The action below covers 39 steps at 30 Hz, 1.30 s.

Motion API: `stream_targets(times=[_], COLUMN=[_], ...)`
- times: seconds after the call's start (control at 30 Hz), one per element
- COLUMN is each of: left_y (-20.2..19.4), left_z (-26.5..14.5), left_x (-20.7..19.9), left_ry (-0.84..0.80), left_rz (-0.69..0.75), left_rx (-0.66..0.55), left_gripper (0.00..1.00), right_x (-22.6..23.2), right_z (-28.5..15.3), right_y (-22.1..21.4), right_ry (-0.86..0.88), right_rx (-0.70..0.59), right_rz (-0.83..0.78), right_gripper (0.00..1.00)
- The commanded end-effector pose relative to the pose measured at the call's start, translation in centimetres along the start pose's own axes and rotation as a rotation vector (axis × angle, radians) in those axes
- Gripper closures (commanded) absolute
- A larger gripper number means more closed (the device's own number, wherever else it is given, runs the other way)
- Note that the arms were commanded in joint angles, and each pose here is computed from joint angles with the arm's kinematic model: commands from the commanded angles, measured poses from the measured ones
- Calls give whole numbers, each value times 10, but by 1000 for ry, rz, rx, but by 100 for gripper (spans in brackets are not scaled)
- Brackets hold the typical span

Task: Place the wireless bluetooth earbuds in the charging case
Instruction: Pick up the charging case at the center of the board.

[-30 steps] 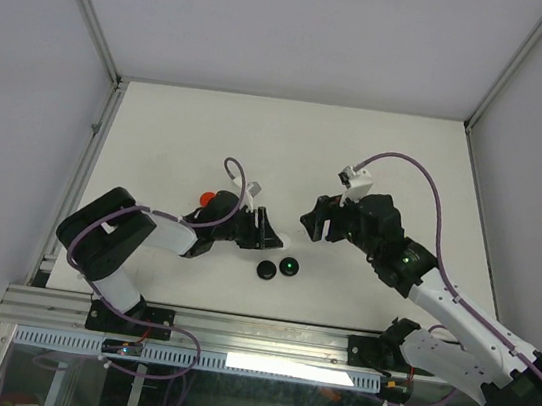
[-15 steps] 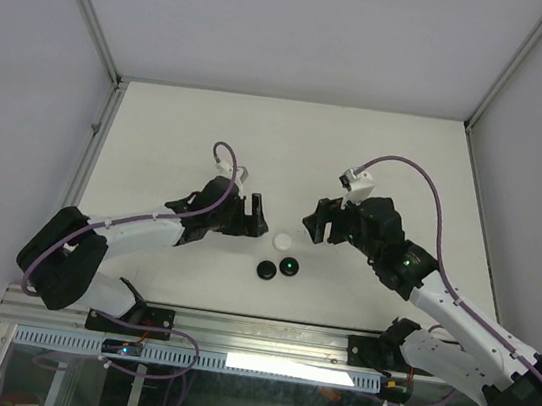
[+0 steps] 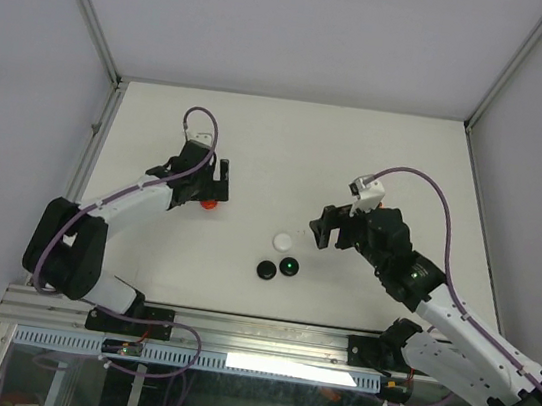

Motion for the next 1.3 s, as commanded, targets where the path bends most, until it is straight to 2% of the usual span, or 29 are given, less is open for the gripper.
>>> stream_targets(times=[0.0, 0.37, 0.63, 0.83, 0.9, 1.03, 1.27], left_y=[15, 5, -4, -12, -12, -9, 8], left_z=[16, 45, 48, 47, 43, 32, -3], left_x=[17, 9, 2, -4, -7, -13, -40], left_ry=[40, -17, -63, -102, -118, -145, -202], left_rz=[66, 89, 89, 68, 52, 24, 4], left_rx=[23, 137, 178, 206, 202, 176, 19], left_gripper=[6, 17, 31, 45, 52, 57, 64], right_x=[-2, -6, -6, -4, -3, 1, 14], right_z=[-8, -12, -10, -9, -9, -8, 0], right_y=[22, 21, 17, 16, 16, 15, 11], right_ry=[-8, -21, -15, -6, -2, 18, 70], right_rx=[-122, -145, -127, -118, -111, -93, -30], right_rz=[0, 4, -2, -3, -3, 2, 19], right_gripper=[11, 8, 8, 7, 7, 6, 6])
Point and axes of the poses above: each gripper's point midway between its finger pads, its own z axis out along the fingers, its own x axis along the line the jaws close on, y = z × x, the point moved 3 cm from there along -z, back along the fingers, and after that the axes turned 14 degrees about z, right-handed, at the moved point
